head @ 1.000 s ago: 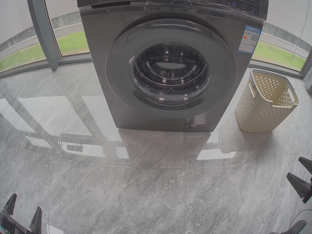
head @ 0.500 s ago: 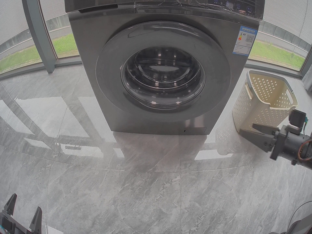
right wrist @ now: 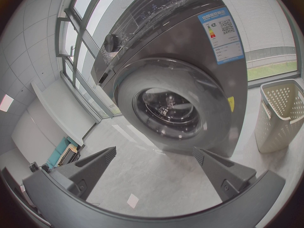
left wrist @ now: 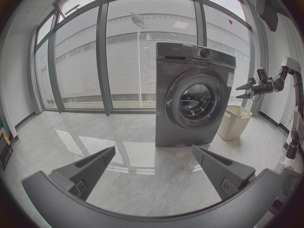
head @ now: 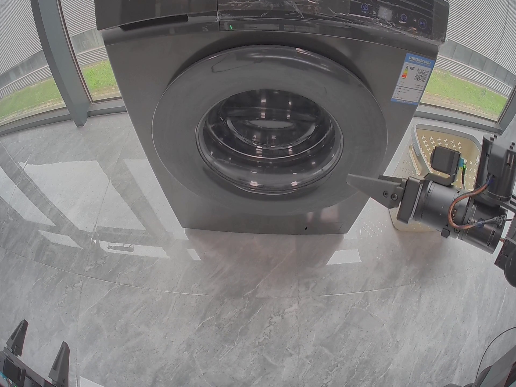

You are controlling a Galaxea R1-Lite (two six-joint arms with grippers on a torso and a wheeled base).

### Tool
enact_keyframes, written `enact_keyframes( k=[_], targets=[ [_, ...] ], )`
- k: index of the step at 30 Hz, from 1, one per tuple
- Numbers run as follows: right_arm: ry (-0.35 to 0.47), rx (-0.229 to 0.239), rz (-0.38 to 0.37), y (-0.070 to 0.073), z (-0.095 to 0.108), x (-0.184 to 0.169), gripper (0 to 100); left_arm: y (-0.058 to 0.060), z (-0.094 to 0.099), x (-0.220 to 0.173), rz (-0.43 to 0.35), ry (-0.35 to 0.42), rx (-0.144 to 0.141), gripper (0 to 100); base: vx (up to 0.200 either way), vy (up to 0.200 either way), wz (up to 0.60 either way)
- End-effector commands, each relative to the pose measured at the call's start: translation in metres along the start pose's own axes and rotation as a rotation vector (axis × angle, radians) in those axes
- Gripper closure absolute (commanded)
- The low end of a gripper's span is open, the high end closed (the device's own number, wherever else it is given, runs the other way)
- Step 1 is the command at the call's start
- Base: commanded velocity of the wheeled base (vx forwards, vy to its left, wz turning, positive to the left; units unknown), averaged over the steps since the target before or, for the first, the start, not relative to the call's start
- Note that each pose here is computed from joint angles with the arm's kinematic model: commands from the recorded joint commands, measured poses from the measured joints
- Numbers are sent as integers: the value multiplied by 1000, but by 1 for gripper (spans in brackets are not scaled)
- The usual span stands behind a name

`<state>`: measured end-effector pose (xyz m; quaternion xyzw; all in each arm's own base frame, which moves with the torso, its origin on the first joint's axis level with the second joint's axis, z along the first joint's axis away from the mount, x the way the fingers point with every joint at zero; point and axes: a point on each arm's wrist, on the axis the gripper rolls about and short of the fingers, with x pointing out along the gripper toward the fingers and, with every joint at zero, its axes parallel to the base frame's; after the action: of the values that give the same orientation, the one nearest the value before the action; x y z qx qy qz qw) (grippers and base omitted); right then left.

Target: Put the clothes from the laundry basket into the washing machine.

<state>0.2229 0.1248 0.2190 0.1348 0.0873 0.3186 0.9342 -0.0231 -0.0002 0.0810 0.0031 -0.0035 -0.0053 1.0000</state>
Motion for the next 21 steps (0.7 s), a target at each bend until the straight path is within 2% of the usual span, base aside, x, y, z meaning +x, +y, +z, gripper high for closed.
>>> enact_keyframes(
  k=[1,10,17,21],
  targets=[
    [-26,-6,8,-1,3,6,0,0,-5,1,0,9,1,0,200,0,0],
    [-80,-14,23,-1,4,12,0,0,-5,1,-2,9,1,0,200,0,0],
    [-138,-27,36,0,11,10,0,0,-5,1,0,9,1,0,0,0,0],
    [-140,-27,35,0,11,10,0,0,-5,1,0,9,1,0,0,0,0]
  ],
)
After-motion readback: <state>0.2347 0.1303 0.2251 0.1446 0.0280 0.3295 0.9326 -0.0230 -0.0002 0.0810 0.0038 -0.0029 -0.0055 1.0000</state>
